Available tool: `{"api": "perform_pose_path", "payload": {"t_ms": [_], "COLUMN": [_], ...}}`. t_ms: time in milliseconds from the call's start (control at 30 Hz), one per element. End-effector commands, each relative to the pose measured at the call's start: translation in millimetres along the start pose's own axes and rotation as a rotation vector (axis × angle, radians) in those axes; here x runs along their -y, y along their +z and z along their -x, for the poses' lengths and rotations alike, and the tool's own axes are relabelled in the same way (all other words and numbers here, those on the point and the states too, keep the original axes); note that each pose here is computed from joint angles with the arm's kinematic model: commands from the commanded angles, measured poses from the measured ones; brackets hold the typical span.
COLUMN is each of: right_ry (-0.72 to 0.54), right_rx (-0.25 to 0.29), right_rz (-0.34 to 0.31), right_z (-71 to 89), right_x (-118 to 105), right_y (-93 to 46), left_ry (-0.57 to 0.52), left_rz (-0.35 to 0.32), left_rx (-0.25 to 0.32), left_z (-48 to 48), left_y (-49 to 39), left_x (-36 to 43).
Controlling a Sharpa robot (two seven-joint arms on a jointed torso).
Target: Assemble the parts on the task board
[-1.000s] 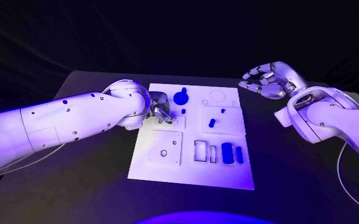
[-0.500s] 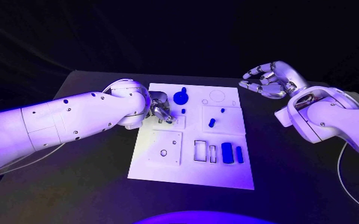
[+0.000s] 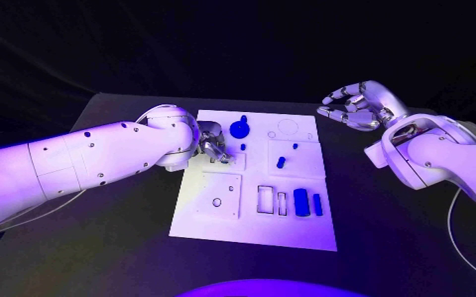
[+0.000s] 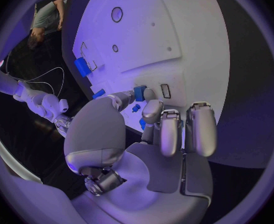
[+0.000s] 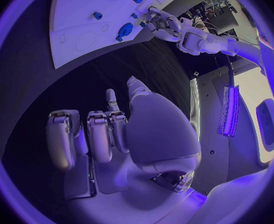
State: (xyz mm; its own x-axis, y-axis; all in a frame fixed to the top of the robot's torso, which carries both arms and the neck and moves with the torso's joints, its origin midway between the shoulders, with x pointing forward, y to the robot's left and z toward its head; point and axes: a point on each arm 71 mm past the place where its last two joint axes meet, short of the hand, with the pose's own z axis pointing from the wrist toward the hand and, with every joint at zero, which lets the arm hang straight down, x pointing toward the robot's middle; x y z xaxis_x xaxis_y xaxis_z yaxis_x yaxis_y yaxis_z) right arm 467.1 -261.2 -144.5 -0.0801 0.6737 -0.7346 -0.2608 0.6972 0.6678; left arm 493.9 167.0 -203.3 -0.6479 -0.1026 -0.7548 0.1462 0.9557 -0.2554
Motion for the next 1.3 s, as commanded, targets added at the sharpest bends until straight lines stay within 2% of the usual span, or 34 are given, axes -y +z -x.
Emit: {"api": "perform_pose_path", "payload": {"t_ms": [33,467,1300], "right_ry": [-0.003,-0.003,-0.004], "right_rx": [-0.005,-0.005,-0.006], "right_rz": [0.006,0.005,0.0], "right_z": [-0.7,-0.5,-0.4], "right_x": [-0.5,0.1,0.9], "right_y": [-0.3,-0.1,-0.5], "left_ry": [0.014,0.0,-0.001], "left_rz": [0.004,0.011,0.007], "left_rx": [-0.028,-0.014,-0.037], "left_z": [-4.7,-2.7,-4.4], "left_y": [1.2,2.1,2.0], "left_x": [0.3,-2.3,-1.4]}}
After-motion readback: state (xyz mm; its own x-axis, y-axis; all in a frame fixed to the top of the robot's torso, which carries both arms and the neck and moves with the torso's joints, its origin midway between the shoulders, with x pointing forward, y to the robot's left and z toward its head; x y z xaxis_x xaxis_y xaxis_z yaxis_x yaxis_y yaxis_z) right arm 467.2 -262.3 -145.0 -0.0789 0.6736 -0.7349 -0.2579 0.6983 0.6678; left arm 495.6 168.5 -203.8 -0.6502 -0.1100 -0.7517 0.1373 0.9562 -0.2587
